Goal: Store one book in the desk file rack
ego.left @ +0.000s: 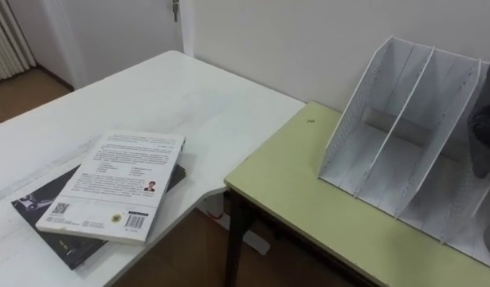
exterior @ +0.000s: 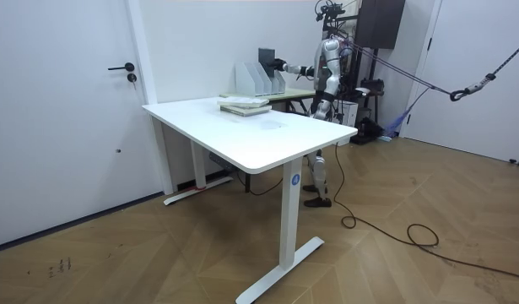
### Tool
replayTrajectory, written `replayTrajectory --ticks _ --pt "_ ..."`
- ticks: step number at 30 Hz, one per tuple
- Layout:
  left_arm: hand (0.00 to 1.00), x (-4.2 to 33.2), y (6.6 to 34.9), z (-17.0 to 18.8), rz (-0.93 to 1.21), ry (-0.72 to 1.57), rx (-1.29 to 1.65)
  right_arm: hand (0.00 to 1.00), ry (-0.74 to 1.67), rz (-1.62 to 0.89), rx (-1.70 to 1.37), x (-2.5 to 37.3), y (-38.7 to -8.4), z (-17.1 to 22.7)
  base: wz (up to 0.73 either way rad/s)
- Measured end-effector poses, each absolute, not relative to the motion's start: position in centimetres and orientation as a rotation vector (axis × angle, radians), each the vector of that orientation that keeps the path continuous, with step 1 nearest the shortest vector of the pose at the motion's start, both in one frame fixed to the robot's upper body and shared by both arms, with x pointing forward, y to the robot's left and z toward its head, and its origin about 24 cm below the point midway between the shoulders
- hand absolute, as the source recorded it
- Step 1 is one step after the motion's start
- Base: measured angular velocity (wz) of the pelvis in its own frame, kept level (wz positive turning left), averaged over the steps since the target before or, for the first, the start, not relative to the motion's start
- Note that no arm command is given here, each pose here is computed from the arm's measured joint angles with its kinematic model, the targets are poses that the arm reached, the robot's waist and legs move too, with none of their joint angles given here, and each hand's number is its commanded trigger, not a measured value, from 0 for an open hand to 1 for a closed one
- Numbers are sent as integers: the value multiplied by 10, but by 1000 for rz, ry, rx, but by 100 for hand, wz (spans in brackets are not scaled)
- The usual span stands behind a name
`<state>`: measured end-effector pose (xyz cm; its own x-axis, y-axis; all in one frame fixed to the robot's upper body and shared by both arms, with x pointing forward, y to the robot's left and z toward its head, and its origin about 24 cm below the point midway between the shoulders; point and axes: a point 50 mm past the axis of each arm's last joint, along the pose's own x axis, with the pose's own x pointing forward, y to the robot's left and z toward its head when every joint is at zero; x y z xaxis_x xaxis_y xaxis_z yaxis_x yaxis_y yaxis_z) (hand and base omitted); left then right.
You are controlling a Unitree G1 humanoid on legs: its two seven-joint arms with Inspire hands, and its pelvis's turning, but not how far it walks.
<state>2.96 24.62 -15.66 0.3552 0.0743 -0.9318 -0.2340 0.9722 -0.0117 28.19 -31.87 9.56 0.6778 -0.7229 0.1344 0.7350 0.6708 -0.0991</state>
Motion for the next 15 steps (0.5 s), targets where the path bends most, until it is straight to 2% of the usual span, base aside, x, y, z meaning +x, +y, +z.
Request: replayTrajectory --ticks 4,5,6,7,15 --pt "0 29 247 -156 213 1197 -159 100 -50 -820 -163 286 -324 95 0" --pt "0 29 248 -156 218 1198 -162 74 -44 -818 -162 286 -324 95 0" --pt "0 29 249 -156 223 1196 -164 31 -40 -808 -157 286 -325 94 0" --pt "0 29 249 -155 225 1195 -166 0 -38 -802 -156 286 -325 94 0" --pt "0 29 251 -154 216 1198 -136 0 -37 -796 -2 292 -329 101 -4"
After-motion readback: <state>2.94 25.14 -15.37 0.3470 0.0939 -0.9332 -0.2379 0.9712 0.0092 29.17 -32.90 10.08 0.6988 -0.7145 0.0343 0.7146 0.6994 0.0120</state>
